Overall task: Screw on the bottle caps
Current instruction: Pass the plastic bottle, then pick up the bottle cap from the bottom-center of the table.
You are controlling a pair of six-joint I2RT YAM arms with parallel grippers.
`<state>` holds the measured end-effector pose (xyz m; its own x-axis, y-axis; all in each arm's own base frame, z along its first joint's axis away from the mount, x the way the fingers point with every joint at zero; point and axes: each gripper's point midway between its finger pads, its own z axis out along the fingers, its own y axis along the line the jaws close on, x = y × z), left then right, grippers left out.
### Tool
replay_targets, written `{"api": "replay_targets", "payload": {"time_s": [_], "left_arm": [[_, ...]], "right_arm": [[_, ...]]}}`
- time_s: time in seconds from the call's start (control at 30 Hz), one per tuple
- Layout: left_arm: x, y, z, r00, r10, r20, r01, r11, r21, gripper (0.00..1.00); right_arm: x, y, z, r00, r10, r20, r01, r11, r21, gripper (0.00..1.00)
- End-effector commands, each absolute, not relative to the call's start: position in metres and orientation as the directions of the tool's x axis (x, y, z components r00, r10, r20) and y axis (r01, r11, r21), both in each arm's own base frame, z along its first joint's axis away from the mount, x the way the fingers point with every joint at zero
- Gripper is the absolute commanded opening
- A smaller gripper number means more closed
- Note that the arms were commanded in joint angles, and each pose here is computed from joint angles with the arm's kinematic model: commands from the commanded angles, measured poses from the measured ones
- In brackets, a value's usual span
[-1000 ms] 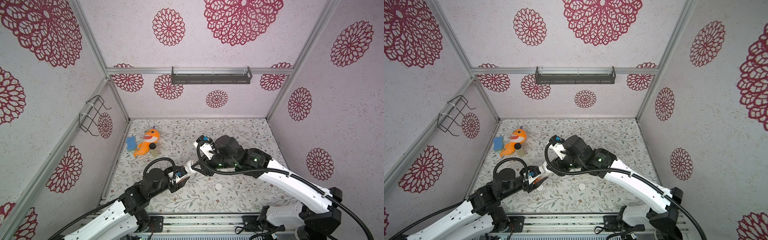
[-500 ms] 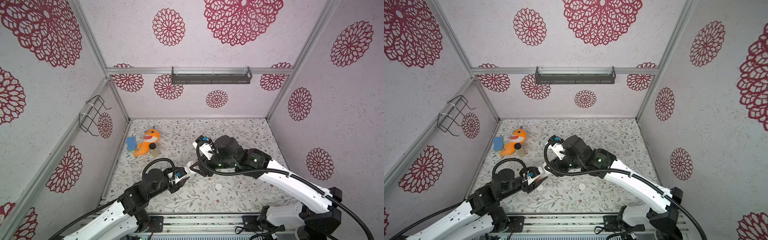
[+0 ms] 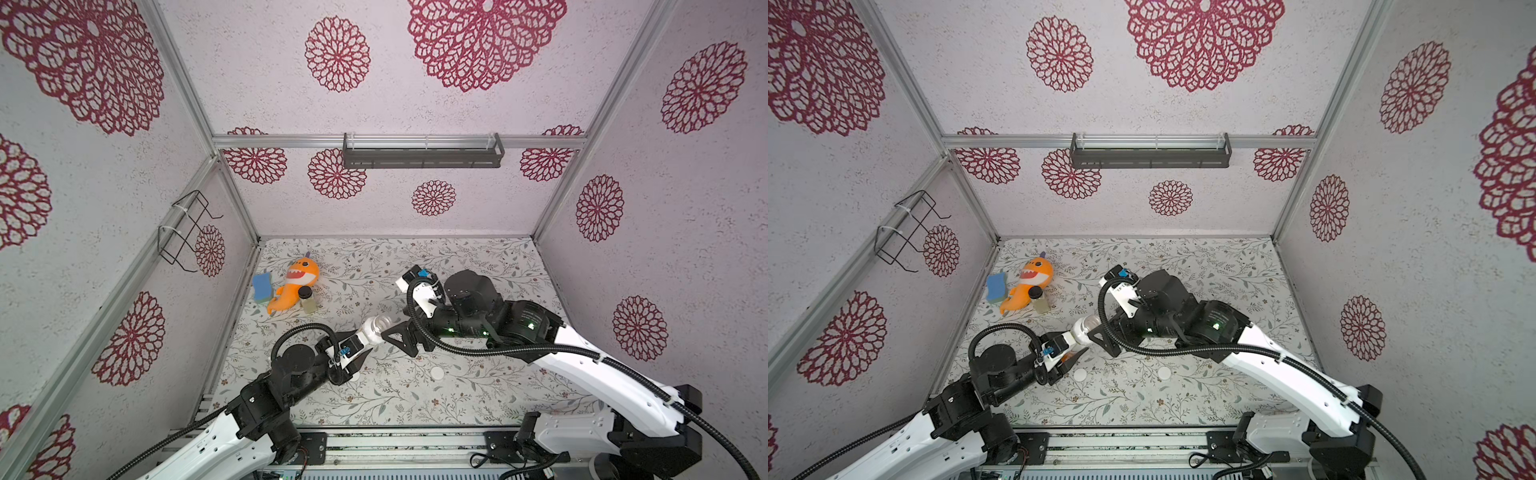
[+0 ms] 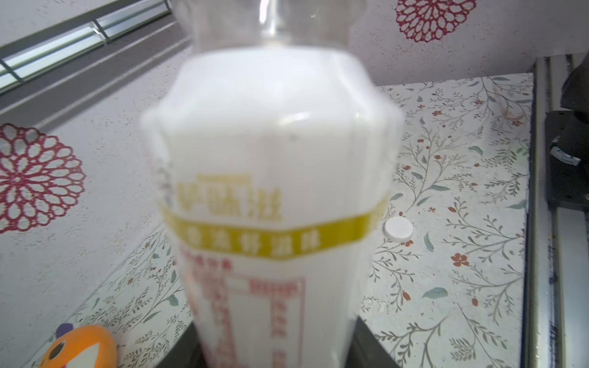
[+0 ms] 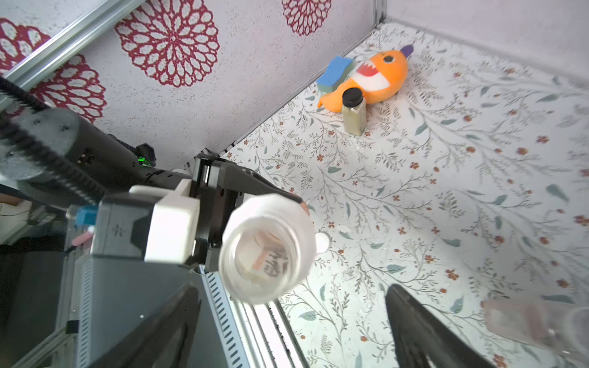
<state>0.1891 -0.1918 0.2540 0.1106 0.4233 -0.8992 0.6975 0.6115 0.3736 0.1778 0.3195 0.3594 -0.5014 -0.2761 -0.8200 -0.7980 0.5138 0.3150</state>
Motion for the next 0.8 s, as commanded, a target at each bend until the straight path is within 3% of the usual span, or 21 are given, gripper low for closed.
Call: {"api": "replay_targets", "payload": {"time_s": [0.0, 0.17, 0.4, 0.53, 0.77], "left_arm": [[0.197, -0.173, 0.291, 0.159, 0.333, -0.929, 0.586, 0.726, 0.361, 0.52], [0.198, -0.142, 0.328, 0.213, 0.198, -0.957, 0.468, 0.839, 0.278, 0.54], [0.197, -0.087, 0.359, 0.290, 0.079, -0.954, 0.256, 0.954, 0.157, 0.54], [0.197, -0.063, 0.361, 0.311, 0.072, -0.948, 0.151, 0.981, 0.124, 0.59], [0.194, -0.044, 0.358, 0.332, 0.087, -0.939, 0.058, 0.992, 0.113, 0.59]], "right_arm": [[0.184, 0.291, 0.382, -0.452, -0.205, -0.868, -0.767, 0.586, 0.261, 0.98], [0.193, 0.279, 0.360, -0.523, -0.222, -0.823, -0.713, 0.642, 0.280, 0.98], [0.202, 0.291, 0.279, -0.662, -0.341, -0.667, -0.650, 0.705, 0.284, 0.94], [0.201, 0.309, 0.238, -0.705, -0.414, -0.576, -0.650, 0.702, 0.290, 0.92], [0.203, 0.342, 0.172, -0.706, -0.556, -0.438, -0.673, 0.720, 0.171, 0.84]]}}
